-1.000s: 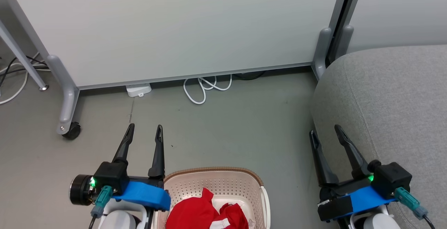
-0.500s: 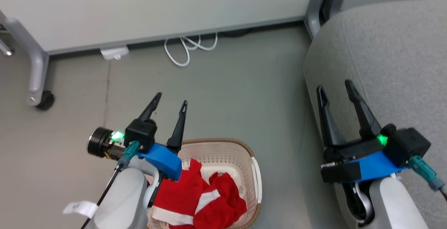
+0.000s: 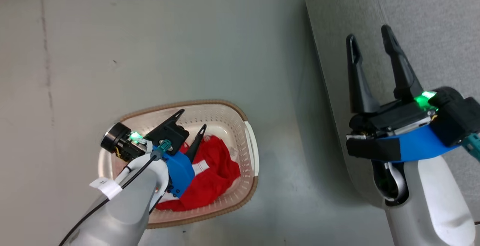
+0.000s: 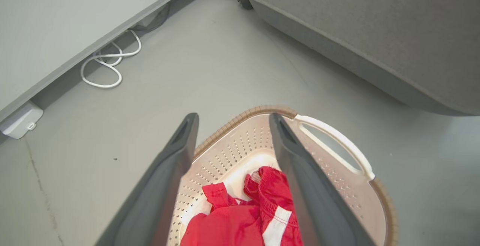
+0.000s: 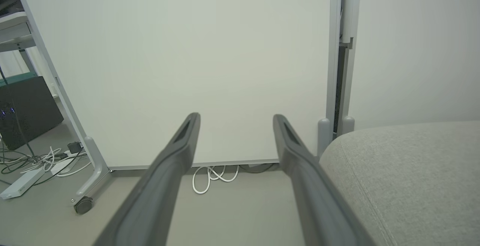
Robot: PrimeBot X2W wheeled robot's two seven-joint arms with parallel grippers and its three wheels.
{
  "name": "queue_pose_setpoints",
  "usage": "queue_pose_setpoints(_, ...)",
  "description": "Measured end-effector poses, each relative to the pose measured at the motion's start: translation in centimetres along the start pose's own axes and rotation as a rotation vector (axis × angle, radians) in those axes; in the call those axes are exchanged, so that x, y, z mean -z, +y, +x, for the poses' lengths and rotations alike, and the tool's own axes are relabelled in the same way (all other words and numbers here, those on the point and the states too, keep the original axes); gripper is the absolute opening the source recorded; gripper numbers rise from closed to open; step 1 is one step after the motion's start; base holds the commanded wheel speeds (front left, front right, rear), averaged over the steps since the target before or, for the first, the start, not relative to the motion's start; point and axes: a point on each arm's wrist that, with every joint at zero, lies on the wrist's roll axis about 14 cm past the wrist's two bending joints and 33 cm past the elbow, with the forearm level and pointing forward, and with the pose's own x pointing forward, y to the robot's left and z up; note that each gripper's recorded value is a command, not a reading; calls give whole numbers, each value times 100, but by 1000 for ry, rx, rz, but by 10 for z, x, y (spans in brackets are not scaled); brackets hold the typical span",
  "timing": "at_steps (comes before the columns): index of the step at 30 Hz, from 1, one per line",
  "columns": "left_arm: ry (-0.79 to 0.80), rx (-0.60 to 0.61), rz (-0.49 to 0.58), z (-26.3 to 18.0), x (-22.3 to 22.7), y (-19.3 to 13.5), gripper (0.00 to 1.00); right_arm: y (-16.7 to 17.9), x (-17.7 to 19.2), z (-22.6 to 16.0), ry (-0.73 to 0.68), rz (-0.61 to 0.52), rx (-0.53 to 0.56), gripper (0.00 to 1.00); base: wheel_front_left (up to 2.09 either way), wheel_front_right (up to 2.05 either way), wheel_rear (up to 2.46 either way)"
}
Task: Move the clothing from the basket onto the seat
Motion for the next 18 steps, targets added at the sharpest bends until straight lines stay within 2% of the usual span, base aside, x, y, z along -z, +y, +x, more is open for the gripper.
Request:
queue_pose_setpoints(10, 292, 200, 87, 35, 99, -22, 100, -28, 48, 14, 71, -11, 44, 100, 0, 0, 0)
queue_pose_setpoints(18, 479, 308, 105, 43, 160, -32, 100, -44, 86, 12, 142, -21, 74, 100, 0, 0, 0)
